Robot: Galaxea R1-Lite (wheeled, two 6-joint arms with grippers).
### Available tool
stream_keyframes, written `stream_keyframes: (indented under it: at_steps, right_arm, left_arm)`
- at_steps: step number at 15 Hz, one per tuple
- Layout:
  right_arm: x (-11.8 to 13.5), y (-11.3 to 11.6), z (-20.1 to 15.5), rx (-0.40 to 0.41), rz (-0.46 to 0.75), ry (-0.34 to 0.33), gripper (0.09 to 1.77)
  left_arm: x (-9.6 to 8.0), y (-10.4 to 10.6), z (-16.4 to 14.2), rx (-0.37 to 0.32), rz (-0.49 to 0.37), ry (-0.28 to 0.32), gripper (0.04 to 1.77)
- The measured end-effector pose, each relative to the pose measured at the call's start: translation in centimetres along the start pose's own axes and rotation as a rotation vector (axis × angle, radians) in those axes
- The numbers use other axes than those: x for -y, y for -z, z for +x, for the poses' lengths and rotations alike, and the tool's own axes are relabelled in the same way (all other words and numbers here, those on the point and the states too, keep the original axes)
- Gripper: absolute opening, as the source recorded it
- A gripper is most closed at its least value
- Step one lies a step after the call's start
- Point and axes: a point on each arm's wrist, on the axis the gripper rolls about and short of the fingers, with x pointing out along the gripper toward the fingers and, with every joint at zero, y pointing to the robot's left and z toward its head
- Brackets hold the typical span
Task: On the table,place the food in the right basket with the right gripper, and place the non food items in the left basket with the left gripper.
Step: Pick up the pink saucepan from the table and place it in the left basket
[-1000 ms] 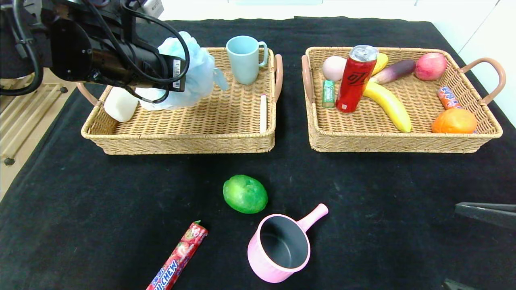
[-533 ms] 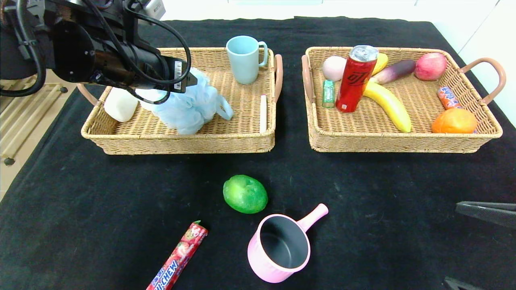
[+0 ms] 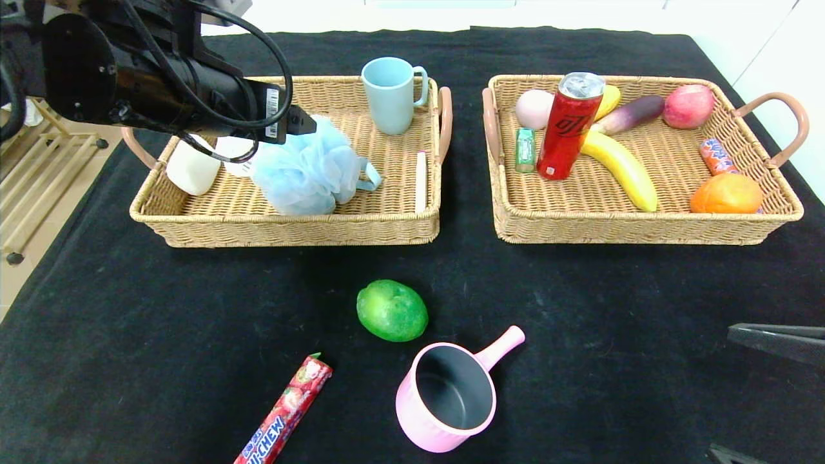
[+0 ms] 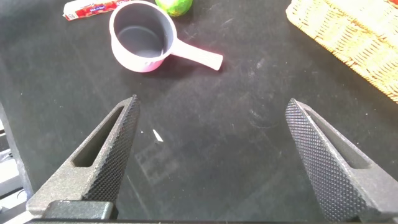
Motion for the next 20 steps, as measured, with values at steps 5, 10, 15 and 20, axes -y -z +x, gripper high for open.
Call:
stream_keyframes:
  at_steps: [5, 10, 15, 20]
  right_arm:
    - [0.0, 0.1, 0.1, -0.006, 0.002, -0.003, 1.71]
    - [0.0, 0.2, 0.1, -0.01, 0.001, -0.006, 1.71]
    - [0.0, 0.3, 0.3, -0.019, 0.003, -0.01, 1.71]
    - [0.1, 0.7, 0.8, -0.043, 0.008, -0.02, 1.71]
  left_arm:
    - [0.6, -0.5, -3.9, -0.011, 0.019, 0.055, 1.62]
    - [0.6, -0.2, -7.4, -0.007, 0.033, 0.103, 1.67]
    - [1.7, 1.6, -10.4, -0.058, 0.065, 0.2, 1.69]
    - [4.1, 3.9, -11.8, -0.172, 0.043, 0.315, 1.7]
